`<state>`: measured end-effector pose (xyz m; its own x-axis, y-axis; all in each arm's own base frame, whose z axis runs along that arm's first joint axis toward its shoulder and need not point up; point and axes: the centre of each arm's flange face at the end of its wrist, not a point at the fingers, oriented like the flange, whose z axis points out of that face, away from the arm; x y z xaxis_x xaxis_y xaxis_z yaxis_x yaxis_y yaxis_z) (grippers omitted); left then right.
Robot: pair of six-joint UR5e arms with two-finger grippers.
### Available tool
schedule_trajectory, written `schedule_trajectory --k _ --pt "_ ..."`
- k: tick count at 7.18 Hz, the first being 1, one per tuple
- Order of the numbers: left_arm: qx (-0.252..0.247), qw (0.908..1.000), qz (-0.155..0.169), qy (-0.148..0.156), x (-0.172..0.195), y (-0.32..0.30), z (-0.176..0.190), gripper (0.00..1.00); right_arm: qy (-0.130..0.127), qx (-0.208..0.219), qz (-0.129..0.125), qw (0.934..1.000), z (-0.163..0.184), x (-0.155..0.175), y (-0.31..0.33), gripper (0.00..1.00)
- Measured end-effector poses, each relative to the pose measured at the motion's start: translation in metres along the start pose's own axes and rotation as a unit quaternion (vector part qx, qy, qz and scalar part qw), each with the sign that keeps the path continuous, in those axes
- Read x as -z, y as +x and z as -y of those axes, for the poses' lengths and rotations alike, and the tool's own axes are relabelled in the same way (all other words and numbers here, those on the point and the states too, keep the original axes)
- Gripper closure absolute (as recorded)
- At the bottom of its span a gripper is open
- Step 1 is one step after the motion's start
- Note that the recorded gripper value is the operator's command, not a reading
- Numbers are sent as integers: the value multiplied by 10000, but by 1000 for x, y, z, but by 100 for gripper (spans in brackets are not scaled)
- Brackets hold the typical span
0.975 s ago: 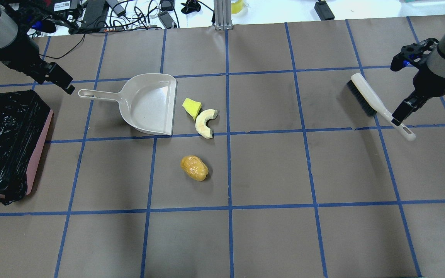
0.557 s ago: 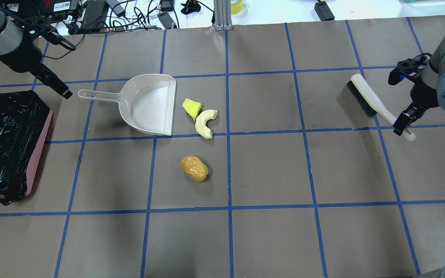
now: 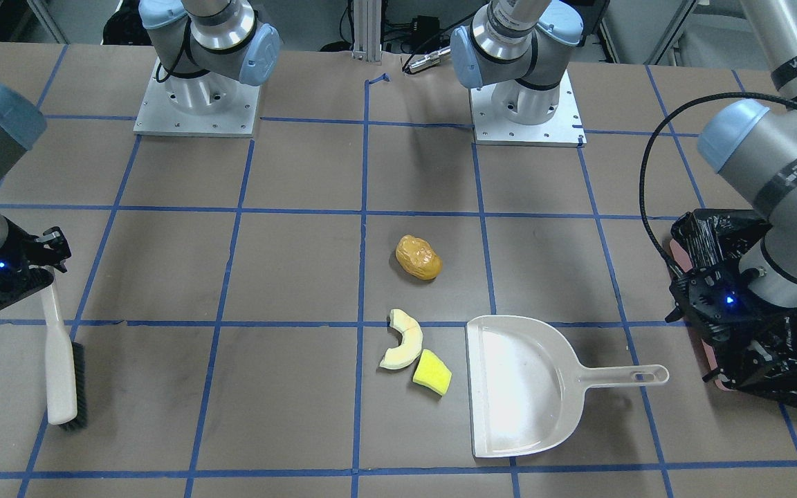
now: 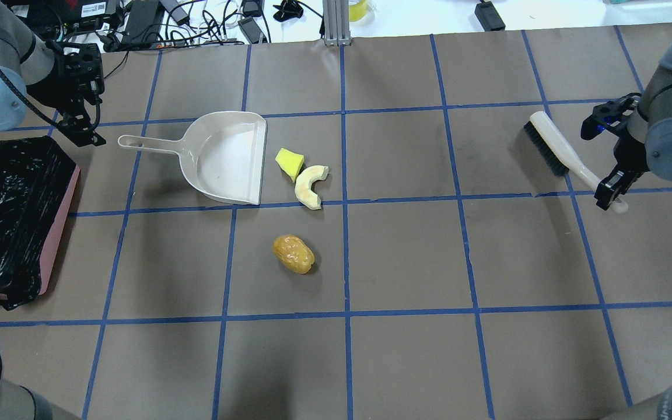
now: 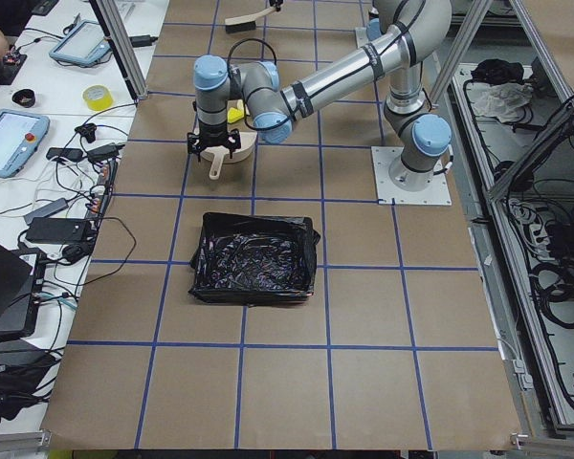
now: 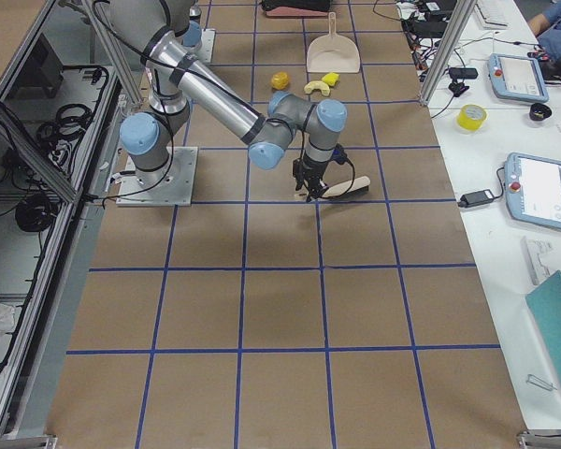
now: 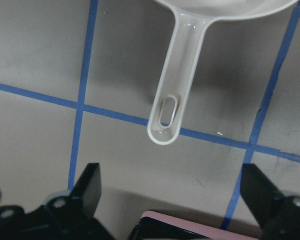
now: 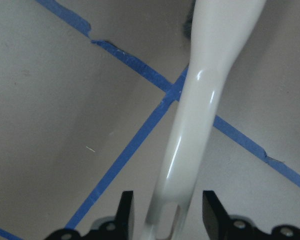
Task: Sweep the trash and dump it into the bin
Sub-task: 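Grasp the dustpan handle with the left gripper while the right gripper grasps the brush handle, then lift the white brush with the right gripper and move it toward the debris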
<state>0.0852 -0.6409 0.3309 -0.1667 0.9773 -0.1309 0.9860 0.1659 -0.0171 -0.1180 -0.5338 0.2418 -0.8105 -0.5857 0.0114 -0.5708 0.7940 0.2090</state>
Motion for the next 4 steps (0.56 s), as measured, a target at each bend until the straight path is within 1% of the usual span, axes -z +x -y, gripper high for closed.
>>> schedule_trajectory --k 1,2,3,4 --pt "-367 9993 39 -6 -11 -5 -1 1 -13 -8 -4 10000 1 -2 1 63" --pt "-568 9983 89 -13 -17 -8 -1 1 -21 -18 -4 10000 1 -3 1 78" --pt "-669 9977 94 -10 -26 -11 0 2 -17 -37 -17 10000 2 -3 2 86" --pt "-720 9974 39 10 -37 -13 -1 2 1 -78 -42 10000 2 -1 4 88"
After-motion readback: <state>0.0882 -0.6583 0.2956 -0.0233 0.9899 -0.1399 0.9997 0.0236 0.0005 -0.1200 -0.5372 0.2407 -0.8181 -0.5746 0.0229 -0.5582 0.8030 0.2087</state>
